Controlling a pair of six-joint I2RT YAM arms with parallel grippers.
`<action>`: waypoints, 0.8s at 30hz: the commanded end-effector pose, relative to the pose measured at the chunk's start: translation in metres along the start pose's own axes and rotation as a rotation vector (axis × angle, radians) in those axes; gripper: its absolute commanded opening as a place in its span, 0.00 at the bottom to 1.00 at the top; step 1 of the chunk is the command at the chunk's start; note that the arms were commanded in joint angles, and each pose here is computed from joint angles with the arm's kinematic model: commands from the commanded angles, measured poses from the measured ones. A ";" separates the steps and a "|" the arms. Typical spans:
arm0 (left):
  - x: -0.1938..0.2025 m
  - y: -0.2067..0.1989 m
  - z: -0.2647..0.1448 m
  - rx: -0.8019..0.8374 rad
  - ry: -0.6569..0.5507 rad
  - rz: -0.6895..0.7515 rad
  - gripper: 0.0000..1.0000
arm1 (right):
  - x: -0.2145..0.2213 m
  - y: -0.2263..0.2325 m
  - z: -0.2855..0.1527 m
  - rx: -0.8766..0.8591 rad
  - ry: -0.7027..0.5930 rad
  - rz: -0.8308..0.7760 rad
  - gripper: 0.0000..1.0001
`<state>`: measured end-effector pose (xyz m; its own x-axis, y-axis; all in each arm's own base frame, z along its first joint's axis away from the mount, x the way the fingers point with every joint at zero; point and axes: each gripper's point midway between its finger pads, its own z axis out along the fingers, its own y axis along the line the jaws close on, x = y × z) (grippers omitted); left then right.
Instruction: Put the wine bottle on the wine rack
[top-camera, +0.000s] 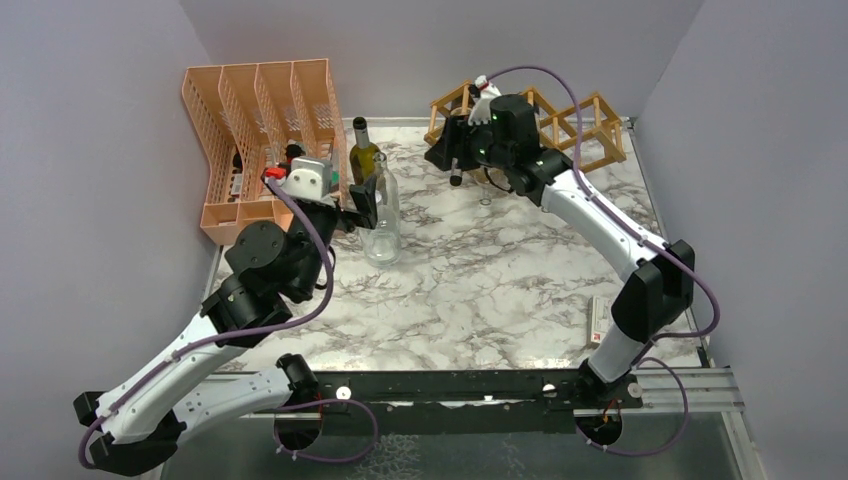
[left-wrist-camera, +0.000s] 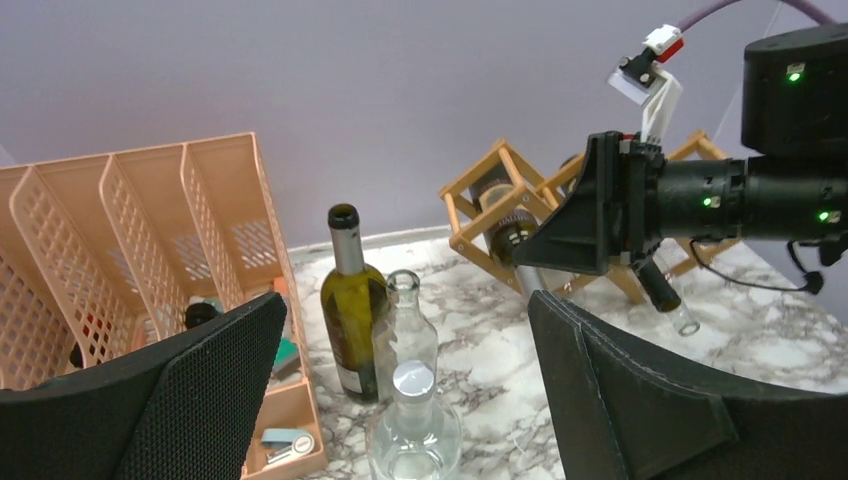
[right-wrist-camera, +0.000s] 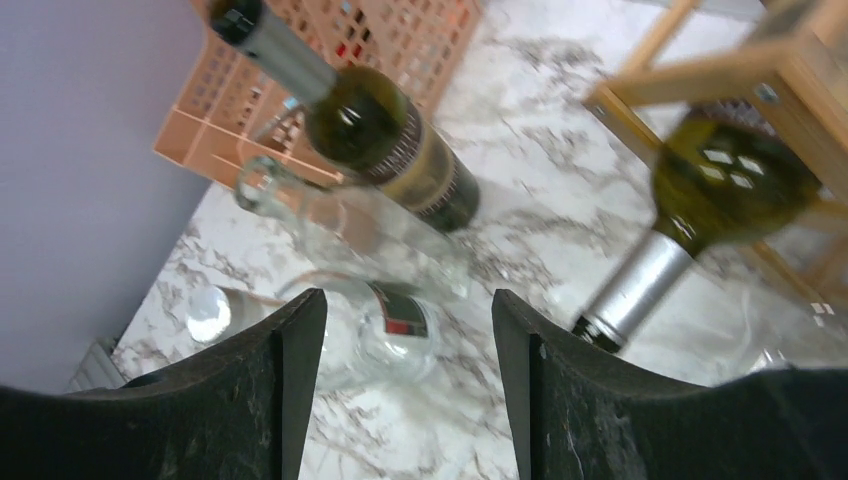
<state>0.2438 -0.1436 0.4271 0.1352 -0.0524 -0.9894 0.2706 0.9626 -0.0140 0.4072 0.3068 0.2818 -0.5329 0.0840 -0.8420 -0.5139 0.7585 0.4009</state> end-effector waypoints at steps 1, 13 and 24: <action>-0.031 0.016 -0.004 -0.054 -0.075 -0.028 0.99 | -0.032 0.036 0.025 -0.083 -0.088 -0.101 0.65; -0.034 0.022 -0.012 -0.058 -0.105 -0.060 0.99 | -0.059 0.095 0.103 -0.103 -0.186 -0.275 0.70; -0.026 0.017 -0.009 -0.050 -0.087 -0.051 0.99 | -0.060 0.108 0.141 -0.110 -0.267 -0.356 0.71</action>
<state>0.2345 -0.1240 0.4549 0.2082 -0.1214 -0.9705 0.2444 0.9672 -0.0685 0.4651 0.4650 0.3074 -0.2219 -0.0231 -0.9748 -0.7090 0.6901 0.1450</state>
